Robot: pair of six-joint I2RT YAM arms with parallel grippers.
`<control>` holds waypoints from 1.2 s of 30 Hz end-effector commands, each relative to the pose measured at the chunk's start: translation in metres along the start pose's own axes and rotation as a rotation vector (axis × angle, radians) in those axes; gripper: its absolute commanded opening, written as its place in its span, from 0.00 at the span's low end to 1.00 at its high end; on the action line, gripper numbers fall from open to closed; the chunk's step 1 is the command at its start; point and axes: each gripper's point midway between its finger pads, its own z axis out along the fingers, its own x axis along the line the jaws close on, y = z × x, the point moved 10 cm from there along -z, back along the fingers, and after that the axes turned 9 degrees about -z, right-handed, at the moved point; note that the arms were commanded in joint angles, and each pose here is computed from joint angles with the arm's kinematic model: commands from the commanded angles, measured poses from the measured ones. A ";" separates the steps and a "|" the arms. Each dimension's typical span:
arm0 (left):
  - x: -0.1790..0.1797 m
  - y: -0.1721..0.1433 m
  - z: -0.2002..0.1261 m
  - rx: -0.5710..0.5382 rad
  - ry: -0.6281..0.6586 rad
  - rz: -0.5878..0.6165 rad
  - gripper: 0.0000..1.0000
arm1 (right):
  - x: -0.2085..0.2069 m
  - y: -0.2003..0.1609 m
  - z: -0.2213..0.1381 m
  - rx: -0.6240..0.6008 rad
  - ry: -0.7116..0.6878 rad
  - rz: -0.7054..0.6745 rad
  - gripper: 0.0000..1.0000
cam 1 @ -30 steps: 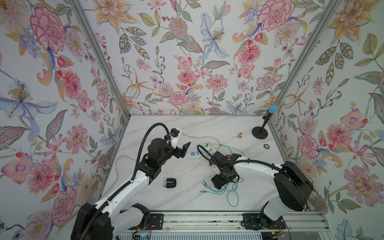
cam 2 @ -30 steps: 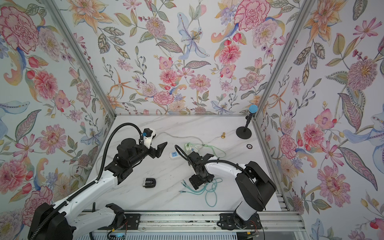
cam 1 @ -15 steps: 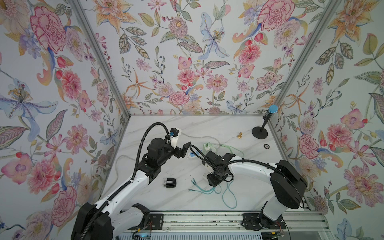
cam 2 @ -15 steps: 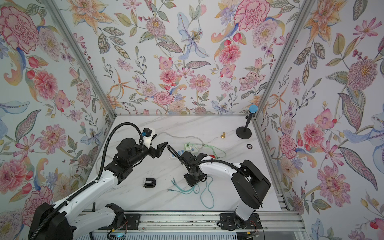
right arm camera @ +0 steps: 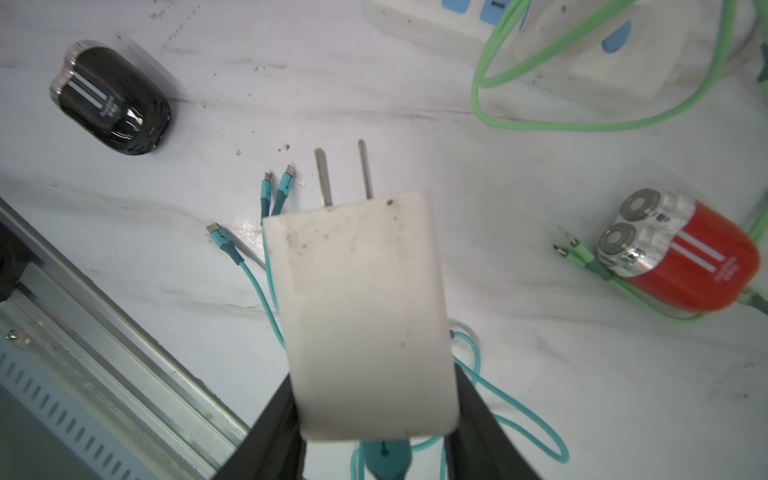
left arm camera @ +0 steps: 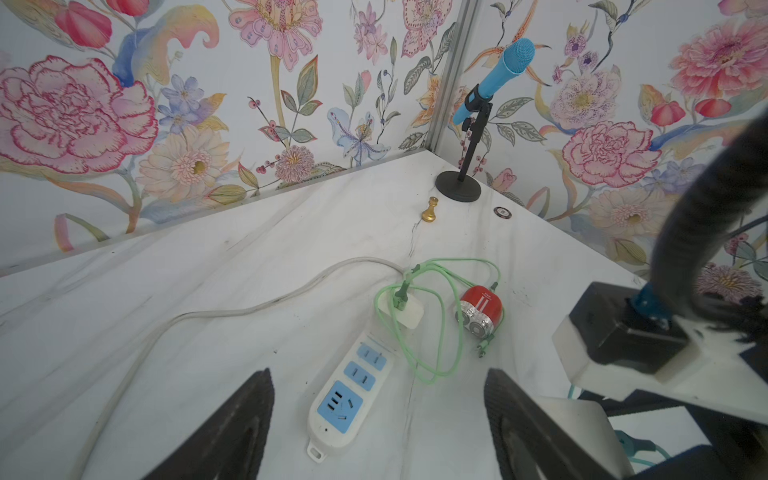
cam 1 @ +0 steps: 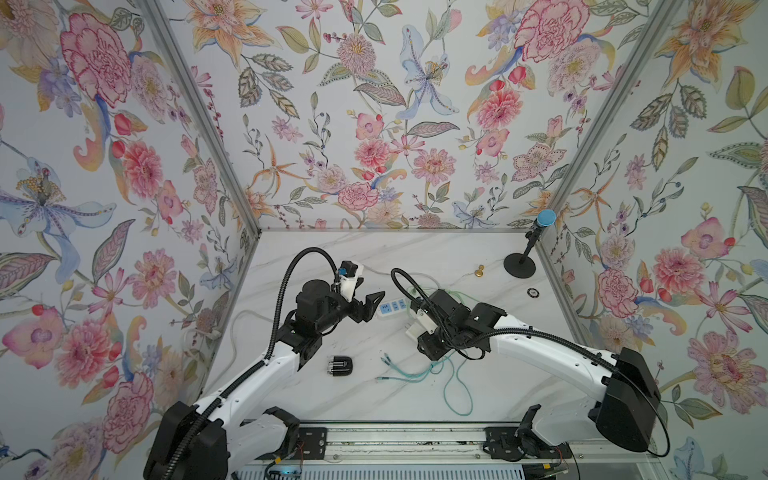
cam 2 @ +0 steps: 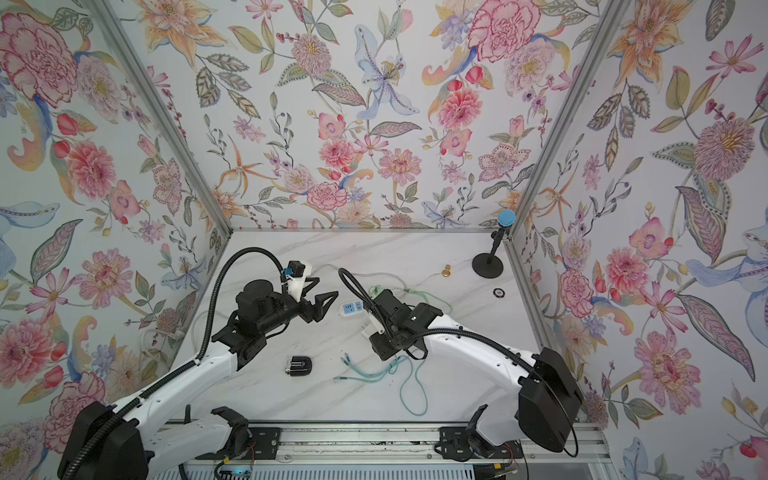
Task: Charge the electric shaver
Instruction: Pick up the plug from the center of the board.
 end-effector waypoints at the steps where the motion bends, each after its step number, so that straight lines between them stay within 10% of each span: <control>1: -0.002 -0.009 0.002 0.030 -0.120 -0.097 0.82 | -0.002 0.005 -0.021 -0.084 -0.020 -0.050 0.24; 36: -0.034 -0.018 0.030 0.102 -0.469 -0.231 0.70 | 0.002 0.053 -0.040 -0.355 -0.050 -0.264 0.21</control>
